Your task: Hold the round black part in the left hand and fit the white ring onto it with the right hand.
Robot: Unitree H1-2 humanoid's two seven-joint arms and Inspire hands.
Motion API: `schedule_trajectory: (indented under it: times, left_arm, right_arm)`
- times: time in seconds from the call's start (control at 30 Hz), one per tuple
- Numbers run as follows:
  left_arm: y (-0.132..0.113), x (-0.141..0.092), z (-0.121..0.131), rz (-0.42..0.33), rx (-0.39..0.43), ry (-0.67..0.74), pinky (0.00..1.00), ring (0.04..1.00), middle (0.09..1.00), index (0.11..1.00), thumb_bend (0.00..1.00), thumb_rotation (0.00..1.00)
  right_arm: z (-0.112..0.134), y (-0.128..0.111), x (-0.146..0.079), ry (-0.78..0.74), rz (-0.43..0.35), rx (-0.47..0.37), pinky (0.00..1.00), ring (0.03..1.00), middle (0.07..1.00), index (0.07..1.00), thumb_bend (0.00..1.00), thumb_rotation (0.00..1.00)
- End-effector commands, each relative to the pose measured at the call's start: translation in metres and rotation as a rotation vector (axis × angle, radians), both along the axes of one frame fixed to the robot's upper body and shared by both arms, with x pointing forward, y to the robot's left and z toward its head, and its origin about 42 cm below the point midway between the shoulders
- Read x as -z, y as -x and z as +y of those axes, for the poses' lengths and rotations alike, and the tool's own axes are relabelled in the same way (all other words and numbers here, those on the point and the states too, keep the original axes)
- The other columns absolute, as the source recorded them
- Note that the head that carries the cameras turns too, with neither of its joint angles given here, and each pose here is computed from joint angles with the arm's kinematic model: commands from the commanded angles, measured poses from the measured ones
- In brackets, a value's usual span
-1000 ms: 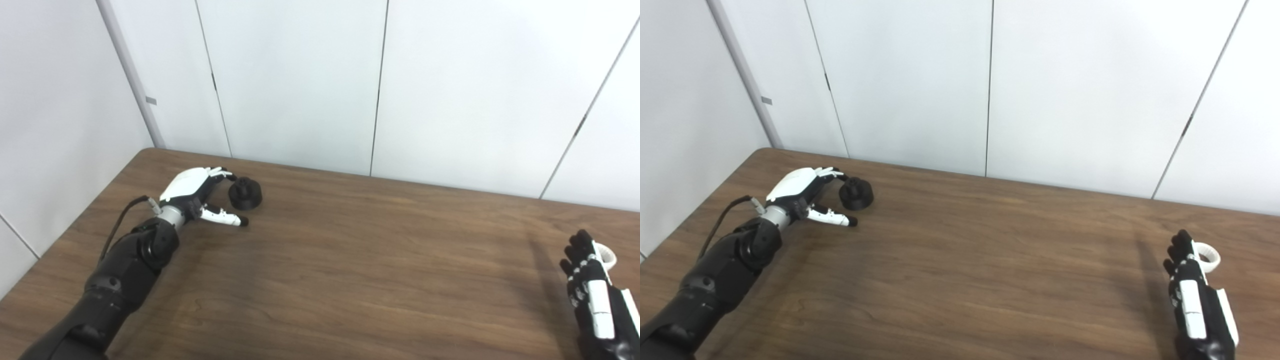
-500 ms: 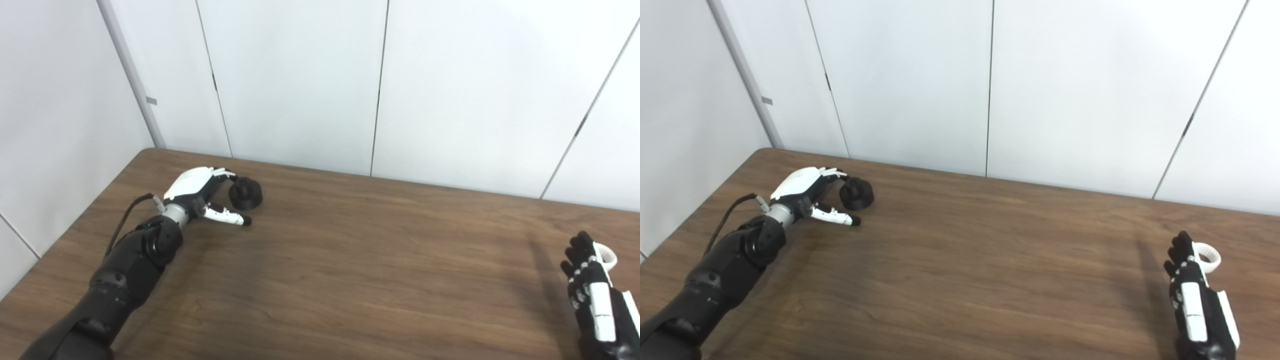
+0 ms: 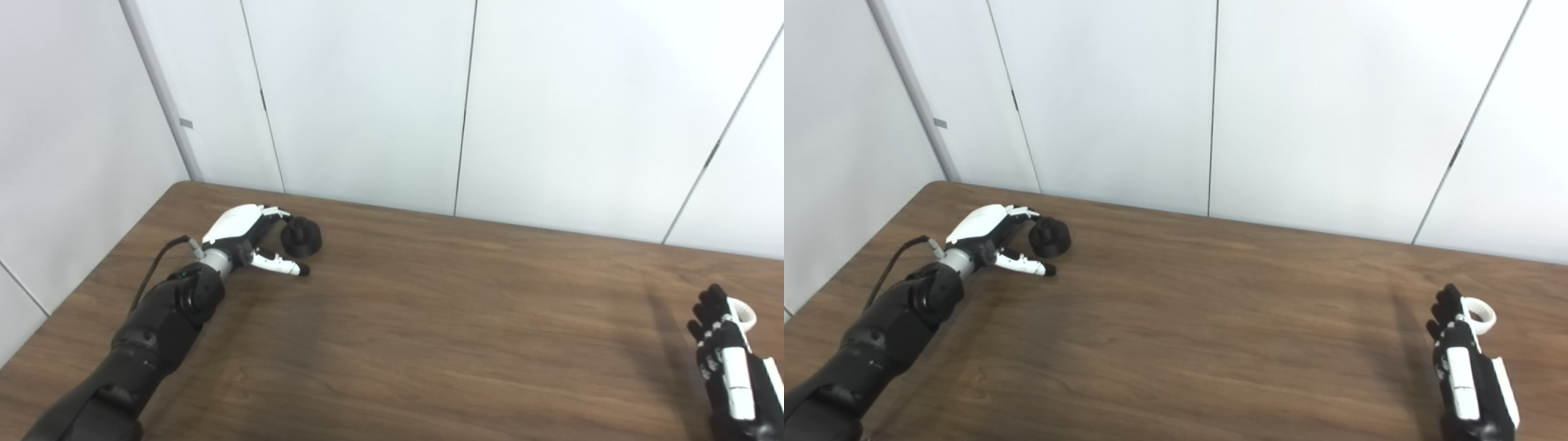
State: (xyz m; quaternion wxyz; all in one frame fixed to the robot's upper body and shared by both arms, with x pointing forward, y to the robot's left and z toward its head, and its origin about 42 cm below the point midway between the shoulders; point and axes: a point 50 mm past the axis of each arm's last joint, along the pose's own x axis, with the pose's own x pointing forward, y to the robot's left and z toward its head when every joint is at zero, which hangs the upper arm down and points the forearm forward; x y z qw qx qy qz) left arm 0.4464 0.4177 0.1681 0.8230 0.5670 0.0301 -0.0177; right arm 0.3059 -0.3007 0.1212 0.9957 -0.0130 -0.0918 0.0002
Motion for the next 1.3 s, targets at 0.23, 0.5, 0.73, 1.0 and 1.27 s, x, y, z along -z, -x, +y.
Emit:
schedule_trajectory:
  times: [0.23, 0.5, 0.73, 1.0, 1.27]
  left_arm:
    - [-0.019, -0.032, -0.004, -0.077, 0.004, -0.029, 1.0, 0.986, 0.933, 0.835, 1.0, 0.43]
    - [-0.022, -0.034, -0.006, -0.084, 0.009, -0.012, 1.0, 0.984, 0.929, 0.825, 1.0, 0.41]
    - [-0.023, -0.034, -0.006, -0.084, 0.014, -0.006, 1.0, 0.985, 0.924, 0.814, 1.0, 0.4]
    - [-0.024, -0.034, -0.004, -0.098, 0.018, -0.002, 1.0, 0.975, 0.901, 0.737, 0.92, 0.32]
    - [-0.026, -0.034, -0.005, -0.223, 0.055, -0.075, 0.99, 0.919, 0.775, 0.487, 0.53, 0.06]
  right_arm:
    - [0.002, 0.018, 0.017, -0.023, 0.046, 0.011, 1.0, 1.0, 1.0, 1.0, 0.6, 0.89]
    - [0.001, 0.02, 0.017, -0.014, 0.048, 0.014, 1.0, 1.0, 1.0, 1.0, 0.61, 0.89]
    - [0.0, 0.02, 0.018, -0.02, 0.039, 0.013, 1.0, 1.0, 1.0, 1.0, 0.59, 0.9]
    - [0.0, 0.022, 0.016, -0.025, 0.035, 0.011, 1.0, 1.0, 1.0, 1.0, 0.59, 0.89]
    - [-0.003, 0.023, 0.008, -0.025, 0.01, 0.015, 1.0, 1.0, 1.0, 1.0, 0.61, 0.89]
